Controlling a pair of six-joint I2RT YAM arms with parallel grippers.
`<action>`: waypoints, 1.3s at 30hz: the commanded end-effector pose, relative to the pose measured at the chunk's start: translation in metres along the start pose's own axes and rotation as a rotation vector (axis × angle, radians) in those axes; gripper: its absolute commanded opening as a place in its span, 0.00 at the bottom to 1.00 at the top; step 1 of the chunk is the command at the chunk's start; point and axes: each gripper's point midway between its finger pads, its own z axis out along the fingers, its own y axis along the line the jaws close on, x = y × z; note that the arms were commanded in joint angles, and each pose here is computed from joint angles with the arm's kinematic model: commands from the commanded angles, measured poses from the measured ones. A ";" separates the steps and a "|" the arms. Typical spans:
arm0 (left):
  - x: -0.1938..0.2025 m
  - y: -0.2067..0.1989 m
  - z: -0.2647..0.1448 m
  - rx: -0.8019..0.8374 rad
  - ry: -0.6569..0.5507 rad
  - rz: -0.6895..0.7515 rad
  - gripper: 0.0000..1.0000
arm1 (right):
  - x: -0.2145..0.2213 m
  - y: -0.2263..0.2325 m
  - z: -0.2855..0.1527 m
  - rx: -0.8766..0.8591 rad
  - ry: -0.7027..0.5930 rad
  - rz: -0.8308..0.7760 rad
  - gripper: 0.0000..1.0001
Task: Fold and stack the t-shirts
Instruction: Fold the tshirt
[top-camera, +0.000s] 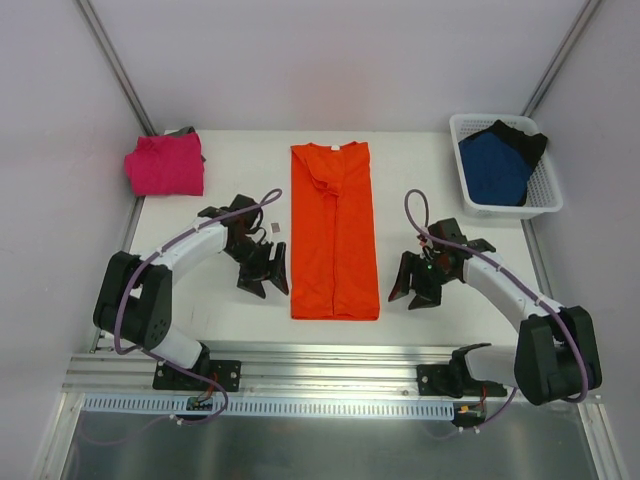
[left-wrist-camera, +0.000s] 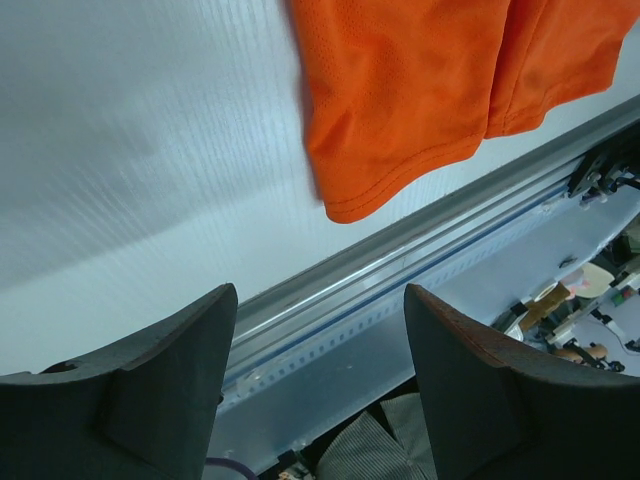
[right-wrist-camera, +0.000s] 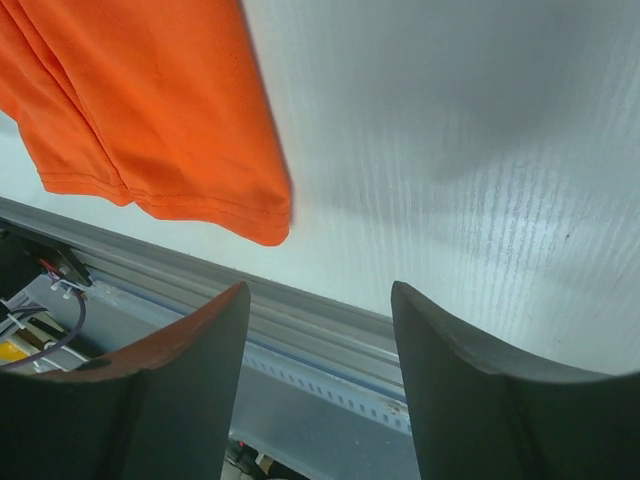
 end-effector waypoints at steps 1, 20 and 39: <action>-0.002 -0.011 -0.004 0.058 -0.023 -0.017 0.69 | -0.001 0.011 -0.003 -0.052 -0.014 0.019 0.61; 0.007 -0.009 0.023 0.121 0.115 -0.133 0.60 | -0.002 0.061 0.024 -0.115 0.140 0.013 0.48; 0.004 -0.007 0.040 0.166 0.097 -0.165 0.58 | 0.027 0.034 0.041 -0.035 0.213 0.064 0.49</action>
